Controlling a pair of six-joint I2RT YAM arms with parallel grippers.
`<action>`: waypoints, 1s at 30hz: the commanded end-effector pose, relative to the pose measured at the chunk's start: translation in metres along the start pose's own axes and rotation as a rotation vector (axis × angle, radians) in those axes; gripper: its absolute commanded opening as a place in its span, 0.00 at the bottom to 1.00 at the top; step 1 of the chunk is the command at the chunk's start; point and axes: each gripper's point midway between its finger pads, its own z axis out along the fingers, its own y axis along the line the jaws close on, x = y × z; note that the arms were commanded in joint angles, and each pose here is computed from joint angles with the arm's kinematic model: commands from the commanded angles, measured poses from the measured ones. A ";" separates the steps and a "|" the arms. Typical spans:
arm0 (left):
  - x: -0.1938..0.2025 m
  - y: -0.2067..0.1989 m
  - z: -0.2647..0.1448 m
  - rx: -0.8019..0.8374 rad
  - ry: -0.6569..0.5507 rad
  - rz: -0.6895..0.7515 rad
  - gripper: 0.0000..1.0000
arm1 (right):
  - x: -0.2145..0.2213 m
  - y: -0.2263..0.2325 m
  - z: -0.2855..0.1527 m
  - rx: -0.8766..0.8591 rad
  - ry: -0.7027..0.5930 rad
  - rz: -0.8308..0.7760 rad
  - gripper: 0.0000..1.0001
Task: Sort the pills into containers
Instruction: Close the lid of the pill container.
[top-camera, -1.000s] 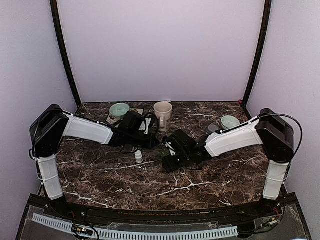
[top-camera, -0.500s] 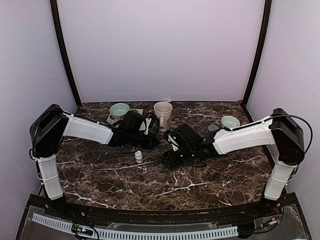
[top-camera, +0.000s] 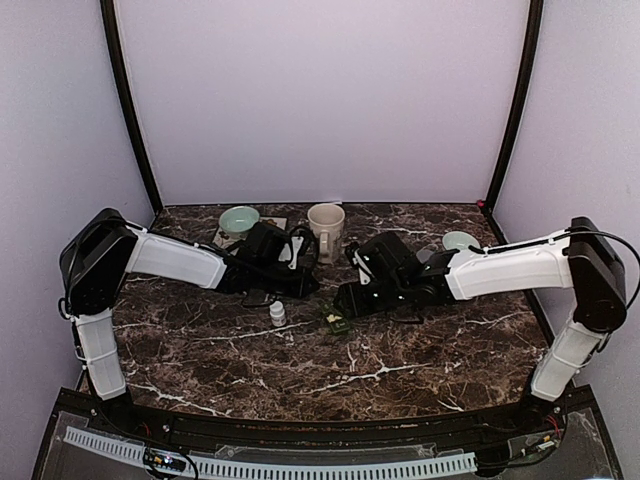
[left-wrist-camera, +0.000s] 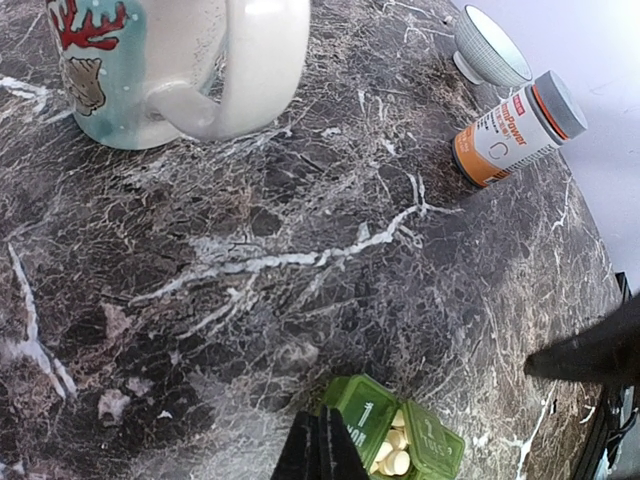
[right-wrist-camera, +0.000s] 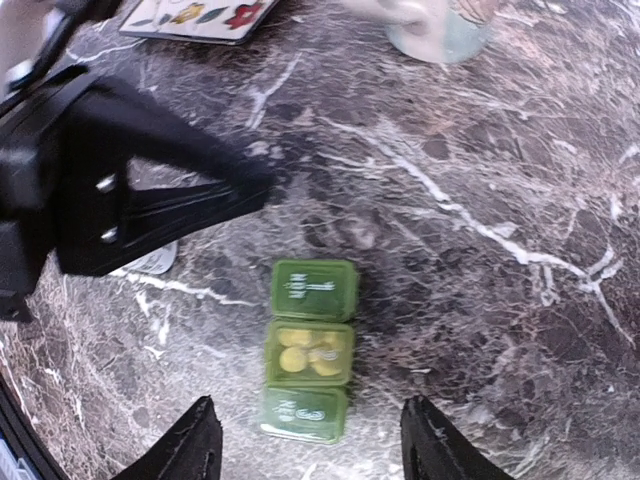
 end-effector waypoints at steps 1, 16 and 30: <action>-0.006 -0.006 -0.003 0.029 -0.003 0.024 0.00 | -0.010 -0.010 0.008 -0.042 -0.011 0.113 0.60; -0.002 -0.008 -0.002 0.047 0.012 0.032 0.00 | 0.007 -0.008 0.041 -0.162 0.083 0.224 0.54; -0.002 -0.010 -0.002 0.058 0.012 0.030 0.00 | 0.019 -0.011 0.051 -0.165 0.122 0.255 0.51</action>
